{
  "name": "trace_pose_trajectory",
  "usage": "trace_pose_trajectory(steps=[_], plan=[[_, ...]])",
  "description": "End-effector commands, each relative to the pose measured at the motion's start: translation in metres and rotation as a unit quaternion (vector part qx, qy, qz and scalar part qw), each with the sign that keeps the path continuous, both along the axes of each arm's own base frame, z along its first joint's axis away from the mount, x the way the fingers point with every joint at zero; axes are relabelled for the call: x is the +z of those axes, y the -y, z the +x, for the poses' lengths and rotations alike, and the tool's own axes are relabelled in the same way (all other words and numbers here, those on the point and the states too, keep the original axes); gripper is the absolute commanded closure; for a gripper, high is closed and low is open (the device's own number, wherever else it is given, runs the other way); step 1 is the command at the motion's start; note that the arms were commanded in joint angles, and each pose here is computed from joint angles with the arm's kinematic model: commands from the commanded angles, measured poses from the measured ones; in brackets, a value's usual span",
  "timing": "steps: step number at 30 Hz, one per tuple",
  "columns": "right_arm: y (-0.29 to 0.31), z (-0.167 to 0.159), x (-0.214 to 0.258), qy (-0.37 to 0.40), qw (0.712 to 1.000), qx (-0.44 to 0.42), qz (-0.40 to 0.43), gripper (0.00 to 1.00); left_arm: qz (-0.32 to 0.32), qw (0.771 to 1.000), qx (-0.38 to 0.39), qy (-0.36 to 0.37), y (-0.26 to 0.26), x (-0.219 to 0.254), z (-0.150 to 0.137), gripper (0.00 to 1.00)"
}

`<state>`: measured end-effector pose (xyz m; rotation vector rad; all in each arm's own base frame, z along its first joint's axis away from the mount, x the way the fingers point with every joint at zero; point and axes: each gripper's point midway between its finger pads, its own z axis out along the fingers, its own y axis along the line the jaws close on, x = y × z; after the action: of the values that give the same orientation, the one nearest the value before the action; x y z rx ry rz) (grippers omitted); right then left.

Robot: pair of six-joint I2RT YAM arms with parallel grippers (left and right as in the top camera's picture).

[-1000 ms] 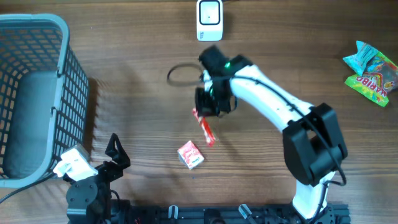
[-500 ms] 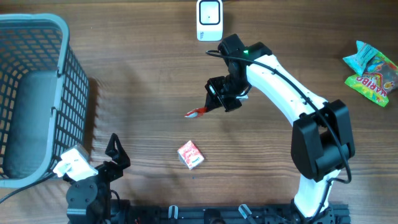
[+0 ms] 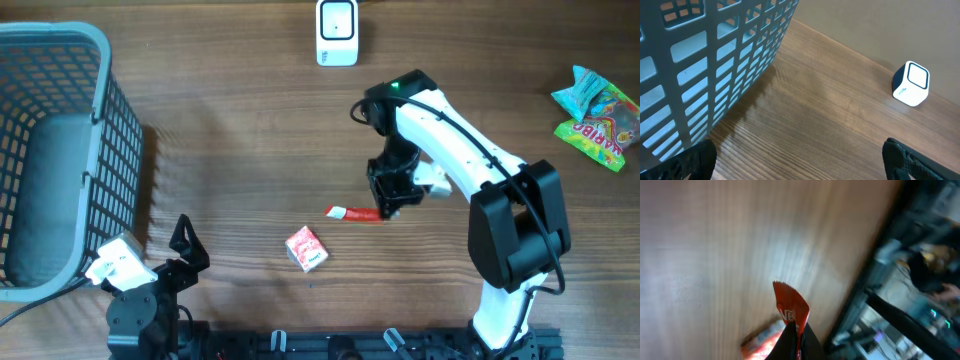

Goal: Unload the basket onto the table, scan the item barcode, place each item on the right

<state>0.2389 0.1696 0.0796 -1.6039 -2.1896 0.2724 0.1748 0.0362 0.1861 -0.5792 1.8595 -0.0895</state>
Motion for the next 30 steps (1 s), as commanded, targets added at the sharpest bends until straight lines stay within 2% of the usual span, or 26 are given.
trace_pose_trajectory(steps=[1, 2, 3, 4, 5, 6, 11, 13, 14, 15, 16, 17, 19, 20, 22, 25, 27, 30], plan=[[-0.008, 0.046, -0.019, 0.122, 0.961, 0.231, 0.088, 0.48, 0.007, 1.0, 0.001, 0.001, -0.001, 0.0, 0.0, 0.0], [-0.027, 0.076, -0.022, 0.198, 0.907, 0.341, 0.146, 0.19, 0.007, 1.0, 0.001, 0.001, -0.001, 0.0, 0.0, 0.0], [-0.033, 0.085, -0.022, 0.221, 0.883, 0.38, 0.162, 0.2, 0.007, 1.0, 0.001, 0.001, -0.001, 0.0, 0.0, 0.0], [-0.039, 0.09, -0.021, 0.237, 0.867, 0.401, 0.175, 0.11, 0.007, 1.0, 0.001, 0.001, -0.001, 0.0, 0.0, 0.0], [-0.04, 0.092, -0.021, 0.241, 0.866, 0.401, 0.176, 0.03, 0.007, 1.0, 0.001, 0.001, -0.001, 0.0, 0.0, 0.0], [-0.041, 0.093, -0.021, 0.244, 0.864, 0.402, 0.176, 0.01, 0.007, 1.0, 0.001, 0.001, -0.001, 0.0, 0.0, 0.0], [-0.042, 0.076, -0.02, 0.218, 0.829, 0.472, 0.206, 0.01, 0.007, 1.0, 0.001, 0.001, -0.001, 0.0, 0.0, 0.0], [-0.044, 0.061, -0.02, 0.198, 0.78, 0.546, 0.232, 0.0, 0.007, 1.0, 0.001, 0.001, -0.001, 0.0, 0.0, 0.0], [-0.046, 0.055, -0.02, 0.191, 0.745, 0.59, 0.245, 0.01, 0.007, 1.0, 0.001, 0.001, -0.001, 0.0, 0.0, 0.0], [-0.049, 0.046, -0.019, 0.18, 0.689, 0.65, 0.264, 0.04, 0.007, 1.0, 0.001, 0.001, -0.001, 0.0, 0.0, 0.0], [-0.05, 0.044, -0.02, 0.175, 0.649, 0.69, 0.268, 0.01, 0.007, 1.0, 0.001, 0.001, -0.001, 0.0, 0.0, 0.0], [-0.05, 0.048, -0.021, 0.175, 0.621, 0.719, 0.259, 0.0, 0.007, 1.0, 0.001, 0.001, -0.001, 0.0, 0.0, 0.0], [-0.052, 0.052, -0.022, 0.181, 0.609, 0.73, 0.251, 0.0, 0.007, 1.0, 0.001, 0.001, -0.001, 0.0, 0.0, 0.0], [-0.057, 0.048, -0.021, 0.184, 0.591, 0.737, 0.272, 0.0, 0.007, 1.0, 0.001, 0.001, -0.001, 0.0, 0.0, 0.0], [-0.072, 0.027, -0.013, 0.188, 0.495, 0.773, 0.351, 0.0, 0.007, 1.0, 0.001, 0.001, -0.001, 0.0, 0.0, 0.0], [-0.07, 0.004, -0.017, 0.164, 0.411, 0.808, 0.389, 0.0, 0.007, 1.0, 0.001, 0.001, -0.001, 0.0, 0.0, 0.0], [-0.065, -0.005, -0.034, 0.156, 0.405, 0.809, 0.396, 0.0, 0.007, 1.0, 0.001, 0.001, -0.001, 0.0, 0.0, 0.0], [-0.057, -0.016, -0.063, 0.151, 0.416, 0.806, 0.394, 0.0, 0.007, 1.0, 0.001, 0.001, -0.001, 0.0, 0.0, 0.0]])
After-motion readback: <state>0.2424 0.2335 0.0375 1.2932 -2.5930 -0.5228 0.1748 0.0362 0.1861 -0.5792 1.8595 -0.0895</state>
